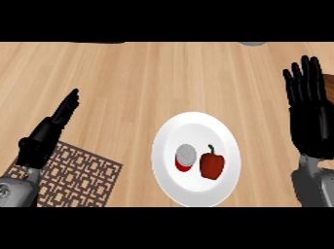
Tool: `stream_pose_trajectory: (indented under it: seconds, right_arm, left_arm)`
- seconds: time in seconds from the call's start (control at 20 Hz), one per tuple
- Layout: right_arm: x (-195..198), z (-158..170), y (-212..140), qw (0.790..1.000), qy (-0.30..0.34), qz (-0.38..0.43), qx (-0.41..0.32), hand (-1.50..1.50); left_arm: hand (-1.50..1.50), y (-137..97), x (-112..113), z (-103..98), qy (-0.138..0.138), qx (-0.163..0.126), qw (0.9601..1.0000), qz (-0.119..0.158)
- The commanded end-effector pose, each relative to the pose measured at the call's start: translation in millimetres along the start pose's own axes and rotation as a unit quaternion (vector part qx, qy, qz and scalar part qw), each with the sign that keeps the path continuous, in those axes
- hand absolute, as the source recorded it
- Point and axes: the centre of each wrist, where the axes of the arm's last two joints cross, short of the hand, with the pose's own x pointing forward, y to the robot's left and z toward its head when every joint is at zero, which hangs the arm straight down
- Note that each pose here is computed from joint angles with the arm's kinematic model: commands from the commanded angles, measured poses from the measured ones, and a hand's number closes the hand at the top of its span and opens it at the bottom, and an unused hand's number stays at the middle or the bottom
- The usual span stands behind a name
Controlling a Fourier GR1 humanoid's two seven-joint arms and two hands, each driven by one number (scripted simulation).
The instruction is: Pick the bell pepper from the plate and place it in the bowl
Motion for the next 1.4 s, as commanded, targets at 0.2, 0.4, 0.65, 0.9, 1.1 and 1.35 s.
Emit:
stream_pose_trajectory:
  seconds: [0.2,0.4,0.65,0.9,1.1,1.35]
  right_arm:
    - [38.5,3.1,11.1,0.969,-0.069,0.229,0.056,1.5]
    - [-6.5,44.9,-84.3,0.874,0.157,0.457,-0.057,-1.5]
    - [-14.0,111.2,-33.0,0.865,0.128,0.477,-0.086,-1.5]
    - [-1.2,159.2,12.3,0.846,0.14,0.504,-0.105,-1.5]
    - [34.3,169.1,45.6,0.835,0.155,0.507,-0.151,-1.5]
    - [83.6,137.8,75.9,0.805,0.166,0.552,-0.144,-1.5]
  left_arm:
    - [0.0,35.3,13.6,-3.4,0.01,0.136,0.9903,0.026]
    - [0.0,40.8,-1.5,5.1,0.04,0.156,0.9863,0.035]
    - [0.0,51.2,-6.7,19.5,0.056,0.176,0.9821,0.036]
    - [0.0,40.5,8.2,9.5,0.04,0.17,0.9832,0.053]
    - [0.0,47.7,7.3,16.5,0.041,0.164,0.9845,0.047]
    - [0.0,29.6,22.8,4.7,0.033,0.144,0.9873,0.059]
